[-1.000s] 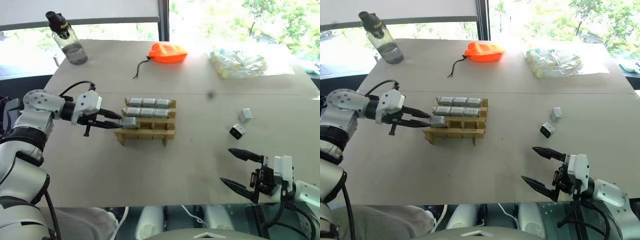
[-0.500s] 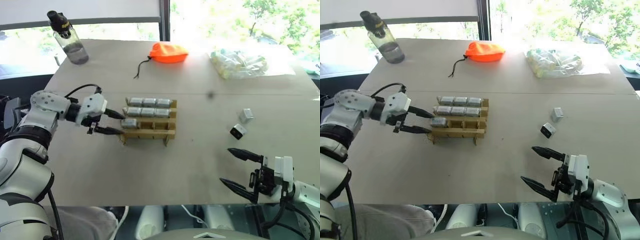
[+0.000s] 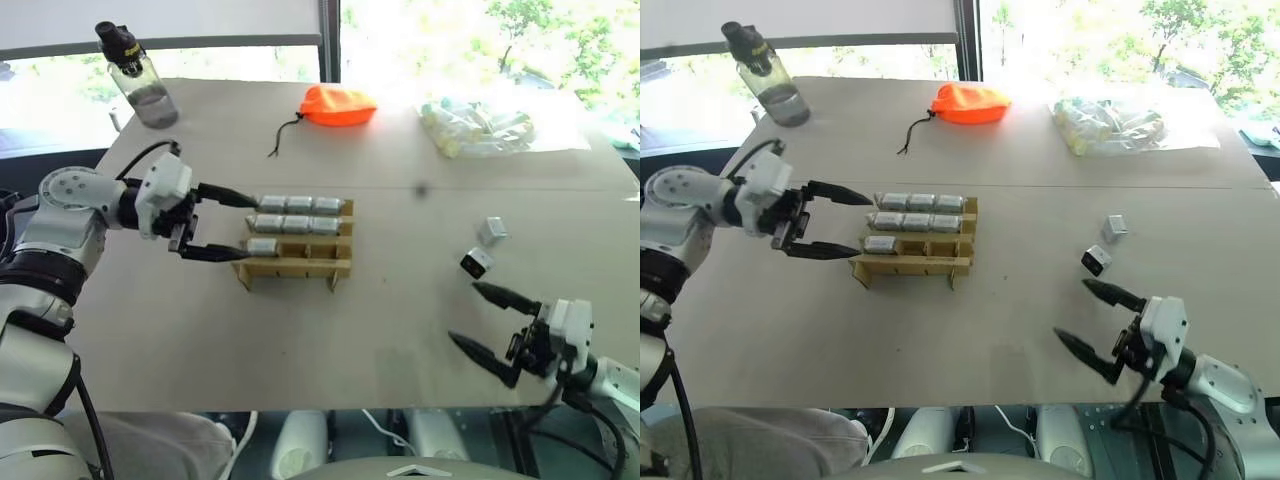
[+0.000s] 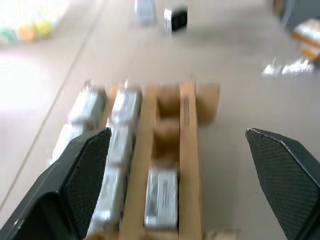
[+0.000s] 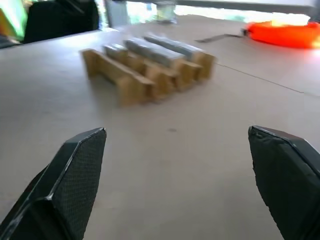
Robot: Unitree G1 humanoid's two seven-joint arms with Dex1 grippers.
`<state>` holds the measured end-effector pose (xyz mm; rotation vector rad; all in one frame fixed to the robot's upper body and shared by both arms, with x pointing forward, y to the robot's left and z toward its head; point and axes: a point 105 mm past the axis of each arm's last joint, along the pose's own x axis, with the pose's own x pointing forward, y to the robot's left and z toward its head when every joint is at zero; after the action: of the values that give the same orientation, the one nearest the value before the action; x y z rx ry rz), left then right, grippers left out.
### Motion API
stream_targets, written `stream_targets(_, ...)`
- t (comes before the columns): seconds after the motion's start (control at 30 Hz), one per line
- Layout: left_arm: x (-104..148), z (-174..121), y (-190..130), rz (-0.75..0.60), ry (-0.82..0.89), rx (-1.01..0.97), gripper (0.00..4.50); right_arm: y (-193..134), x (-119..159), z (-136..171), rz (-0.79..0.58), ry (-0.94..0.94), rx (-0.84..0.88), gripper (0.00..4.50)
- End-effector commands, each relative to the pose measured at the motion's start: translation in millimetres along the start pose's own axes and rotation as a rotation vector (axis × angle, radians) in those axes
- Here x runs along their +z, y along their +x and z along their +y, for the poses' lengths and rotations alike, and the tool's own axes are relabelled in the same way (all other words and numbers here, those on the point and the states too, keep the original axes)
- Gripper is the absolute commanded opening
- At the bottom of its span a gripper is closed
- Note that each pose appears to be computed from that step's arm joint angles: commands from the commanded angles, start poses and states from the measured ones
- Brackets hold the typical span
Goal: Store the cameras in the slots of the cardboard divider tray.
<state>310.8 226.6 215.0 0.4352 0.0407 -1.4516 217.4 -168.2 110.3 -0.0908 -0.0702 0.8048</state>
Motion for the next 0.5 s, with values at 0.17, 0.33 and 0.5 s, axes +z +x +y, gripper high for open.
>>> stream_targets(0.17, 3, -7, 2, 0.037, -0.047, 0.187, 4.47, -7, -5, -41, 0.136, -0.042, -0.234, 4.5)
stream_targets(0.33, 9, -36, 25, 0.044, -0.068, 0.148, 4.47, -4, -8, -55, 0.204, -0.016, -0.205, 4.5)
stream_targets(0.5, 22, -58, 40, 0.003, -0.079, 0.12, 4.47, 5, -13, -75, 0.256, 0.039, -0.179, 4.5)
